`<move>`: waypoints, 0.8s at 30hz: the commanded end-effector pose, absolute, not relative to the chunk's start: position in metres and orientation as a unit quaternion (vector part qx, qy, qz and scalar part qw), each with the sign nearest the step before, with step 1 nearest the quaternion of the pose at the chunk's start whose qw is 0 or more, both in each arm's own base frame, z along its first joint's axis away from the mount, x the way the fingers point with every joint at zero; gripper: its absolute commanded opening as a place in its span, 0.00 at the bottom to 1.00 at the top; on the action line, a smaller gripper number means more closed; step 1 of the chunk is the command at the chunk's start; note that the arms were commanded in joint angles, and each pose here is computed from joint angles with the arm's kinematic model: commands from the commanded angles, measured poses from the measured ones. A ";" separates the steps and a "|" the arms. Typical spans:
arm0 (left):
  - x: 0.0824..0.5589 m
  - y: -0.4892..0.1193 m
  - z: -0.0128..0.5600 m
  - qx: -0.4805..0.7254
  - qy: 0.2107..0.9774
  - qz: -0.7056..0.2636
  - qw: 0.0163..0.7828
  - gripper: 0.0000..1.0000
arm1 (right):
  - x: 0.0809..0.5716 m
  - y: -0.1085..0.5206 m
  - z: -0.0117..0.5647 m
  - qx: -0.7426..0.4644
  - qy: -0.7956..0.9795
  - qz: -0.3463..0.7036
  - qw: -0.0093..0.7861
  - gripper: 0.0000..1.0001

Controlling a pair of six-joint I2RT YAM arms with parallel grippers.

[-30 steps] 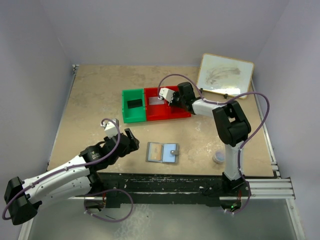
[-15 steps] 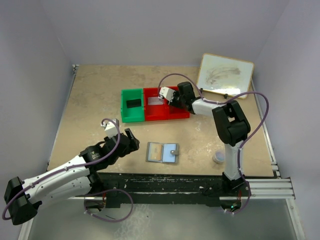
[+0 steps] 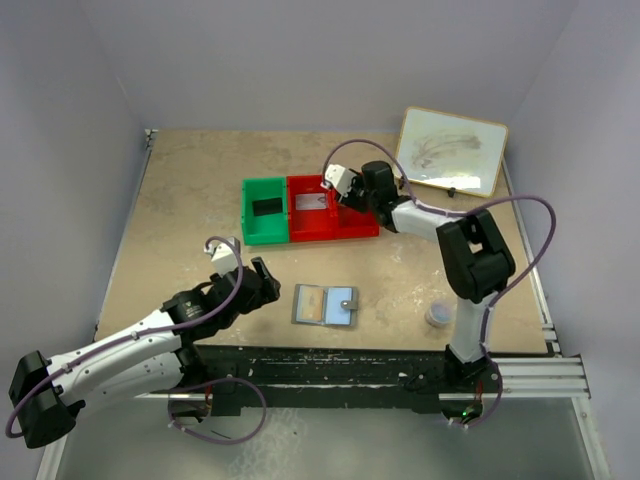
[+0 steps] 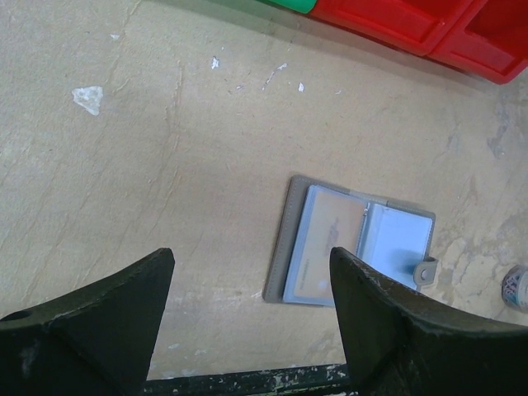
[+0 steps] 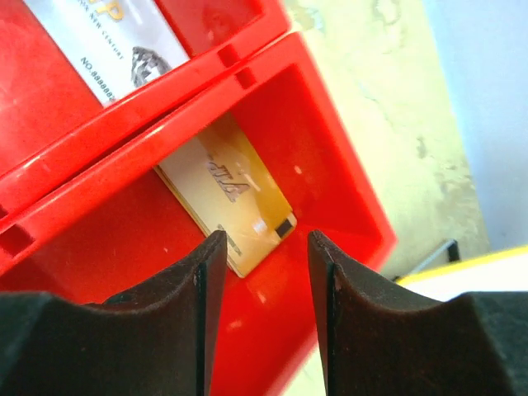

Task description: Take the credit cards out of the card holder

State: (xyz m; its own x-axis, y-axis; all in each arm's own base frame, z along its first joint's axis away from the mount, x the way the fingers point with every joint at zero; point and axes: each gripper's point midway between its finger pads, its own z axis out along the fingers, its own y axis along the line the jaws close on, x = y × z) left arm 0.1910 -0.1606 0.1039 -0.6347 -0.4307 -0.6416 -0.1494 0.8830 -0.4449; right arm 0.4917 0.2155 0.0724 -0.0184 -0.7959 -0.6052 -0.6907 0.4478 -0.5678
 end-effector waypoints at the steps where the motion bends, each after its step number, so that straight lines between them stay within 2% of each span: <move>1: 0.198 -0.168 0.120 -0.169 0.874 -0.202 0.408 0.74 | 0.493 0.217 0.151 -0.466 0.685 -0.052 0.558 0.47; 4: 0.199 -0.166 0.122 -0.174 0.871 -0.201 0.412 0.74 | 0.483 0.199 0.188 -0.383 0.712 -0.053 0.585 0.48; 7: 0.200 -0.160 0.125 -0.187 0.865 -0.199 0.422 0.73 | 0.458 0.188 0.226 -0.277 0.729 0.000 0.626 0.50; 8: 0.201 -0.159 0.126 -0.193 0.861 -0.201 0.426 0.73 | 0.449 0.184 0.234 -0.233 0.735 0.024 0.636 0.58; 10: 0.203 -0.154 0.129 -0.206 0.853 -0.202 0.436 0.73 | 0.433 0.178 0.239 -0.138 0.758 0.078 0.633 0.85; 13: 0.205 -0.147 0.132 -0.218 0.843 -0.197 0.450 0.73 | 0.404 0.191 0.223 -0.125 0.795 0.152 0.574 0.90; 15: 0.207 -0.140 0.135 -0.223 0.839 -0.186 0.461 0.74 | 0.388 0.193 0.210 -0.099 0.817 0.178 0.540 0.97; 19: 0.214 -0.131 0.142 -0.206 0.838 -0.145 0.484 0.79 | 0.359 0.174 0.184 0.002 0.827 0.202 0.524 1.00; 24: 0.229 -0.109 0.169 -0.196 0.841 -0.014 0.504 0.79 | 0.321 0.176 0.191 0.040 0.792 0.288 0.537 1.00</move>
State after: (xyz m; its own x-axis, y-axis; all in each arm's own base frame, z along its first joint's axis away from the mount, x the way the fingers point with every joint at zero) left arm 0.2096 -0.1290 0.1291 -0.5102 -0.4182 -0.7516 -0.2347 0.9084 -0.3461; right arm 0.3380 0.1682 0.1565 -0.4742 0.1447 -0.8684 -0.2509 0.9233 0.2909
